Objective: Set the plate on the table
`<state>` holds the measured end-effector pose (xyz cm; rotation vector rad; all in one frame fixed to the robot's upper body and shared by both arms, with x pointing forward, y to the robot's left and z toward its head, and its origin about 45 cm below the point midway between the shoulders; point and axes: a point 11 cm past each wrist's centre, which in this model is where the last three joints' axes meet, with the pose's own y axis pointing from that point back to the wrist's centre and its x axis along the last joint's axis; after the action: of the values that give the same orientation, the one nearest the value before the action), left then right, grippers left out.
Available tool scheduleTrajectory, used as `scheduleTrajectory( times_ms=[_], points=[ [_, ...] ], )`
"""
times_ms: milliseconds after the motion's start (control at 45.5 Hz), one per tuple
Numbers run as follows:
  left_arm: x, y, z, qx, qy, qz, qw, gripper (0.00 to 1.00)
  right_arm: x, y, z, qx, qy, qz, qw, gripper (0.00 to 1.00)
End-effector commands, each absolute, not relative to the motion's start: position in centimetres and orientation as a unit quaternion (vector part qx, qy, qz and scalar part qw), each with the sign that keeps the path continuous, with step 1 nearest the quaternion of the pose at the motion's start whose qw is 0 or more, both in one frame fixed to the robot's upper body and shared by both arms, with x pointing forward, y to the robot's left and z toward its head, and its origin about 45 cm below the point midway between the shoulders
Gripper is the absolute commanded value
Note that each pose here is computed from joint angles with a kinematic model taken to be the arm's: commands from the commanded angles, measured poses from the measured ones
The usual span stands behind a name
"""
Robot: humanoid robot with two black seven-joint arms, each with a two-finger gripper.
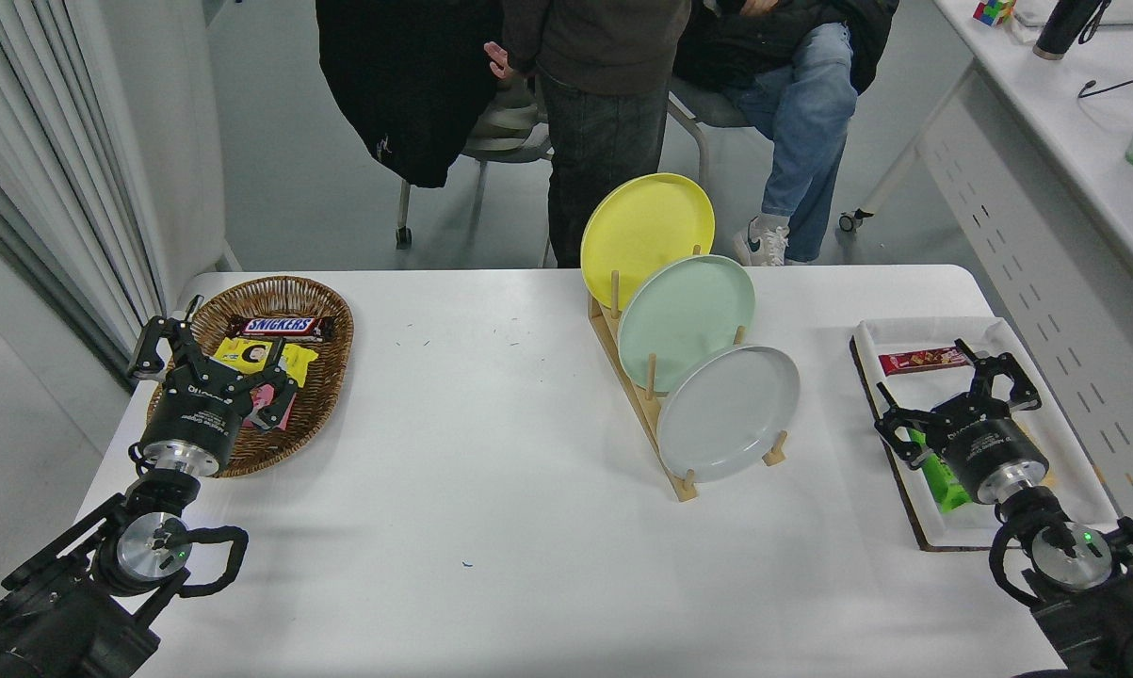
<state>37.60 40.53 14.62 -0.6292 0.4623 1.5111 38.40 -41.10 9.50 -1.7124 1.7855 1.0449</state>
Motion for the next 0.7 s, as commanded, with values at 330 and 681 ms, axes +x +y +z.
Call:
scheduleTrajectory(
  times_ms=[330,681],
  points=[
    [37.61,40.53,14.64,-0.281,0.205,0.6676,0.6582,0.98,38.4,-41.09,9.47,-0.621,0.648,0.379,0.225,1.0],
    [37.61,40.53,14.64,-0.281,0.205,0.6676,0.6582,0.98,38.73,-41.04,9.81,-0.624,0.647,0.377,0.225,1.0]
  ],
)
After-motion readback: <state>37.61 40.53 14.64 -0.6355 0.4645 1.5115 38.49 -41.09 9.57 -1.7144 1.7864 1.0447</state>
